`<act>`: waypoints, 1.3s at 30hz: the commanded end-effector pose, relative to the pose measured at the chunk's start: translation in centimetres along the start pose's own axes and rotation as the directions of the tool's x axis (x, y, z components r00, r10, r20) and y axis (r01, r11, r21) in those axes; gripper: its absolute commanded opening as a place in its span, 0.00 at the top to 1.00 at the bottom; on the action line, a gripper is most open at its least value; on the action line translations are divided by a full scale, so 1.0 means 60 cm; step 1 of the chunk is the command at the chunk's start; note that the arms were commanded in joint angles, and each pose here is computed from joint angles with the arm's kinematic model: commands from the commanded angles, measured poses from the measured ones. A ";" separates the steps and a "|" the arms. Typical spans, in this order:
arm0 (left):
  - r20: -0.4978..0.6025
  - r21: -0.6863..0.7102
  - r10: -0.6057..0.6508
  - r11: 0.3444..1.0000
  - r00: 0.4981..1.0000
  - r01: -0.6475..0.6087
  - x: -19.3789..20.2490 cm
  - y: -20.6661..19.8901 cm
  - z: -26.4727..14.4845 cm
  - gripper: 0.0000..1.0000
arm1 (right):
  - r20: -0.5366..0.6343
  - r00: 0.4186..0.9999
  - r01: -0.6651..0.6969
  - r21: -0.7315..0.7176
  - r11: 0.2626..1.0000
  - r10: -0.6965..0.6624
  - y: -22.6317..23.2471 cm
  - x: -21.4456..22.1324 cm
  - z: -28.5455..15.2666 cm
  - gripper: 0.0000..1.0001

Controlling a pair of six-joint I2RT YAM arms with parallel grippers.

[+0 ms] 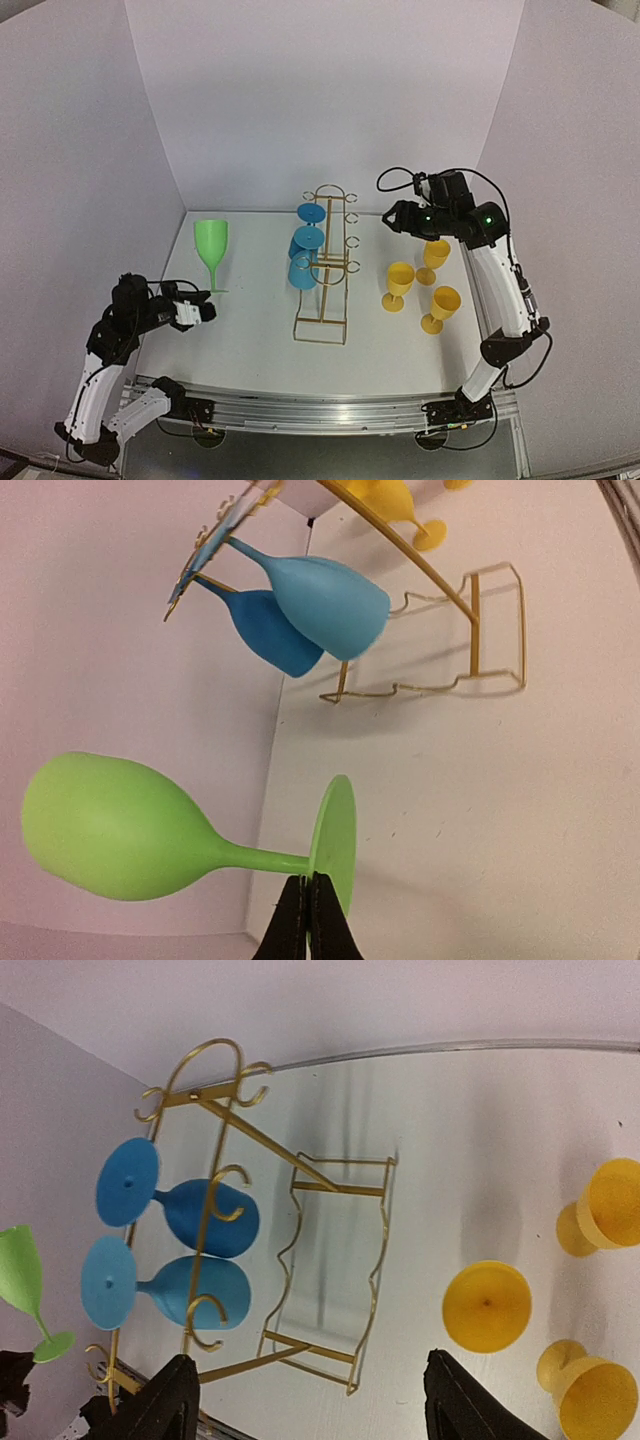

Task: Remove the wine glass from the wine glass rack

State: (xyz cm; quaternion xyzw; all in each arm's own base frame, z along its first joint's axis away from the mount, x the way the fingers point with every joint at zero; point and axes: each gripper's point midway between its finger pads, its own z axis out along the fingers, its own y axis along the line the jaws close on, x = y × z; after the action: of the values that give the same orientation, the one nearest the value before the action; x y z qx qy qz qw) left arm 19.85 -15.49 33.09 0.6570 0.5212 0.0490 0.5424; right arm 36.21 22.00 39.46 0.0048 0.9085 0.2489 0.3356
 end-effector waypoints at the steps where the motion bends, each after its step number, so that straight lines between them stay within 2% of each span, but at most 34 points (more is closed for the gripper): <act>1: -0.042 -0.177 0.554 0.815 0.831 -0.552 -0.003 0.011 -0.010 1.00 | 0.090 0.993 0.083 -0.136 0.987 -0.072 0.108 -0.019 -0.012 0.29; 4: -0.024 -0.231 0.682 0.708 0.731 -0.668 -0.014 -0.012 -0.016 1.00 | 0.140 0.981 0.162 -0.209 0.964 -0.134 0.181 -0.011 -0.014 0.29; 8: 0.012 -0.308 0.781 0.596 0.624 -0.741 -0.029 -0.043 -0.016 1.00 | 0.213 0.956 0.260 -0.303 0.917 -0.201 0.280 0.014 -0.013 0.29; 10: 0.015 -0.361 0.806 0.557 0.592 -0.748 -0.040 -0.048 -0.022 1.00 | 0.242 0.946 0.292 -0.342 0.893 -0.217 0.320 0.027 -0.011 0.28; 14: 0.051 -0.402 0.832 0.523 0.552 -0.752 -0.049 -0.072 -0.028 1.00 | 0.252 0.937 0.337 -0.459 0.822 -0.243 0.403 0.066 -0.002 0.26; 18: 0.076 -0.399 0.845 0.513 0.530 -0.760 -0.050 -0.088 -0.028 1.00 | 0.195 0.943 0.334 -0.548 0.767 -0.271 0.454 0.116 0.020 0.21; 21: 0.090 -0.398 0.850 0.509 0.519 -0.763 -0.052 -0.093 -0.027 1.00 | 0.156 0.949 0.312 -0.580 0.753 -0.274 0.472 0.141 0.037 0.21; 30: 0.097 -0.367 0.837 0.532 0.538 -0.763 -0.048 -0.088 -0.021 1.00 | 0.068 0.941 0.286 -0.683 0.672 -0.331 0.509 0.207 0.036 0.28; 35: 0.099 -0.370 0.836 0.534 0.540 -0.760 -0.048 -0.086 -0.020 1.00 | 0.018 0.937 0.272 -0.667 0.693 -0.350 0.504 0.236 0.068 0.39; 39: 0.095 -0.372 0.833 0.537 0.544 -0.757 -0.049 -0.083 -0.019 1.00 | 0.001 0.932 0.273 -0.658 0.702 -0.361 0.501 0.246 0.088 0.42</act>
State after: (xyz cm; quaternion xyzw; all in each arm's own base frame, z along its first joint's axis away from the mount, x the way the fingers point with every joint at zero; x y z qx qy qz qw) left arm 14.76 -17.41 29.63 0.7483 0.0891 0.2668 0.6008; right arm 23.40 52.23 42.03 -0.2764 0.7719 0.4825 0.3082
